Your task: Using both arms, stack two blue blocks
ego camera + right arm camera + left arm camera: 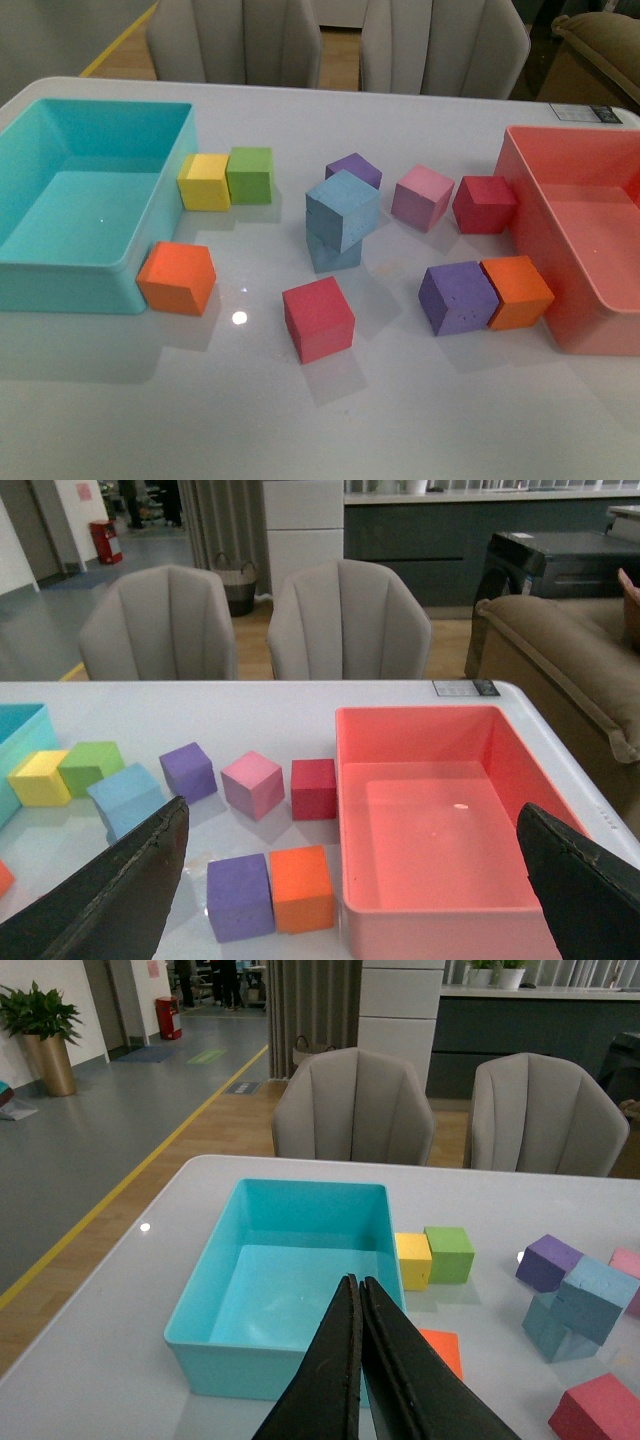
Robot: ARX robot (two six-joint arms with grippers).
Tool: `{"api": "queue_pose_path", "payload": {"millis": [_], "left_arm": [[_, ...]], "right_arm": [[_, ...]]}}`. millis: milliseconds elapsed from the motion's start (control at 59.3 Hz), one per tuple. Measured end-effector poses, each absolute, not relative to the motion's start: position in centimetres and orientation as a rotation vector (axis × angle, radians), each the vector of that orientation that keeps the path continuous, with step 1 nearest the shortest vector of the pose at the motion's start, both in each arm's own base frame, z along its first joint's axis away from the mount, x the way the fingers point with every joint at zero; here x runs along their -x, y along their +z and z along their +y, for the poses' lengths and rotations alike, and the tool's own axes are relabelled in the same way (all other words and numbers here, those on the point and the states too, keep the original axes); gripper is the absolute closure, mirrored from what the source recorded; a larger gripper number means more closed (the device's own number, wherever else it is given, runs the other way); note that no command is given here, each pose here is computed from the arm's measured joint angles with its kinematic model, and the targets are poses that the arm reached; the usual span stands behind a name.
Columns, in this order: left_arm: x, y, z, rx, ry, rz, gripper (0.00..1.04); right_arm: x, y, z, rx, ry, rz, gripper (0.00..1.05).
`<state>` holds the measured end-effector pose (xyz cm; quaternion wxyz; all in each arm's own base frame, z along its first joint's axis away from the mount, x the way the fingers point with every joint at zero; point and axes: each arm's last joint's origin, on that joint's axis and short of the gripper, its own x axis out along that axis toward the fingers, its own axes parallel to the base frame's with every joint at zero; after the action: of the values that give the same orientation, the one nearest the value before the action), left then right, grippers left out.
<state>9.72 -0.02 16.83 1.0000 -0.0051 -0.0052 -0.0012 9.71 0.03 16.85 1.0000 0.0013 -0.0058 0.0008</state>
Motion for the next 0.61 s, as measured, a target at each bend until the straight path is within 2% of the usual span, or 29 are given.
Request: {"api": "queue_pose_path", "payload": {"millis": [270, 607], "left_arm": [[-9.72, 16.83, -0.02, 0.011, -0.002, -0.01, 1.02], [-9.72, 16.83, -0.02, 0.01, -0.002, -0.01, 0.38]], "right_arm": [[-9.71, 16.85, 0.03, -0.003, 0.002, -0.012, 0.09], [-9.71, 16.85, 0.03, -0.003, 0.002, -0.012, 0.09]]}}
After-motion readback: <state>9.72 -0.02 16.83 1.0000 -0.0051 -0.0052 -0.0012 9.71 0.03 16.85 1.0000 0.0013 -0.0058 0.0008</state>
